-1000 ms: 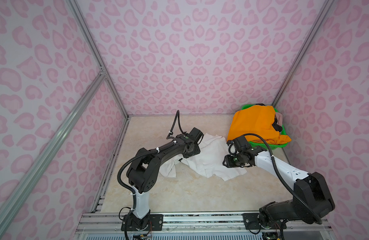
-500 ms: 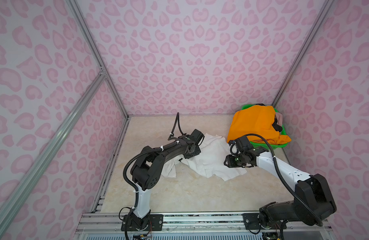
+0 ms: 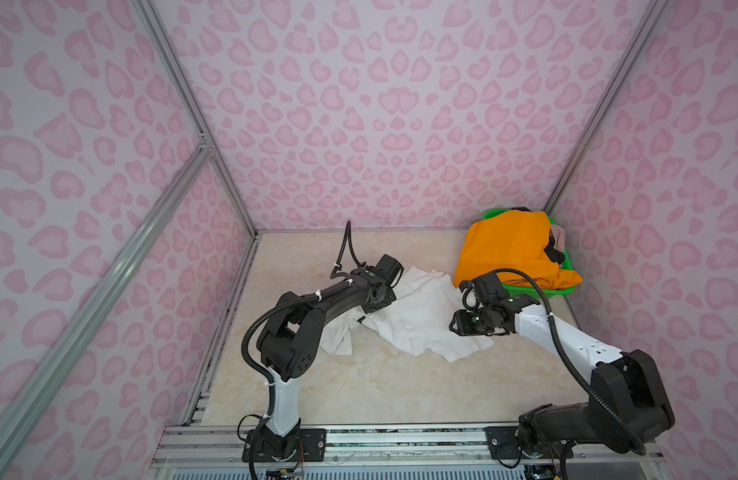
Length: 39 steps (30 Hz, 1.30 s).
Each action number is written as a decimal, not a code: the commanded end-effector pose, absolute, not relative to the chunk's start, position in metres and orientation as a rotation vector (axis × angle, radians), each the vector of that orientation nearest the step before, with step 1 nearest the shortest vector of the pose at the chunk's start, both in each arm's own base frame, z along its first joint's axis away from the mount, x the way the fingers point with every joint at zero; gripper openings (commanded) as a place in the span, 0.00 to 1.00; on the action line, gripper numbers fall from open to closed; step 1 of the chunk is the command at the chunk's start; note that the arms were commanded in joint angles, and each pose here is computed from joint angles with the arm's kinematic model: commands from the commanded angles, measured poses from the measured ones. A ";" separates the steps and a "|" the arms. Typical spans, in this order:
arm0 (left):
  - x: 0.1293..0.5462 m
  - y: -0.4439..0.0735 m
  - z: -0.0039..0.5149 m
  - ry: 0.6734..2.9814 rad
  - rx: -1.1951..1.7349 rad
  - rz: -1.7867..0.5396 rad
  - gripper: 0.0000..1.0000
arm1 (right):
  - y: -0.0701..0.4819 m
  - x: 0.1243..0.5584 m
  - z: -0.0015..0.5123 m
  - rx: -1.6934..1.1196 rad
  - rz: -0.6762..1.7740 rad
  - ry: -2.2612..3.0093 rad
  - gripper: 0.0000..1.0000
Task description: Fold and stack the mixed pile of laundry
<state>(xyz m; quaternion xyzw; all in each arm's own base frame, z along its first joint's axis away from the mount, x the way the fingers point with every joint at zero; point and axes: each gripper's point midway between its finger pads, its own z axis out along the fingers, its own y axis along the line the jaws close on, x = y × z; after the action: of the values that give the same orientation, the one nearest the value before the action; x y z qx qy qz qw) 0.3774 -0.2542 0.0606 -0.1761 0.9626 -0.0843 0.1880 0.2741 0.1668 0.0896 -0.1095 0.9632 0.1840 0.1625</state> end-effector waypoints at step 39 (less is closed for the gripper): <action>0.341 -0.160 0.121 2.637 -0.538 -0.337 0.02 | 0.057 0.262 0.015 0.368 0.241 2.903 0.42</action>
<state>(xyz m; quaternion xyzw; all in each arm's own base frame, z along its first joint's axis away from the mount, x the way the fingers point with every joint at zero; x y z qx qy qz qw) 0.3397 -0.1596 0.1149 -0.2003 0.9516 -0.1133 0.2037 0.2580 0.0494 0.0193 0.1176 0.9858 0.0592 0.1039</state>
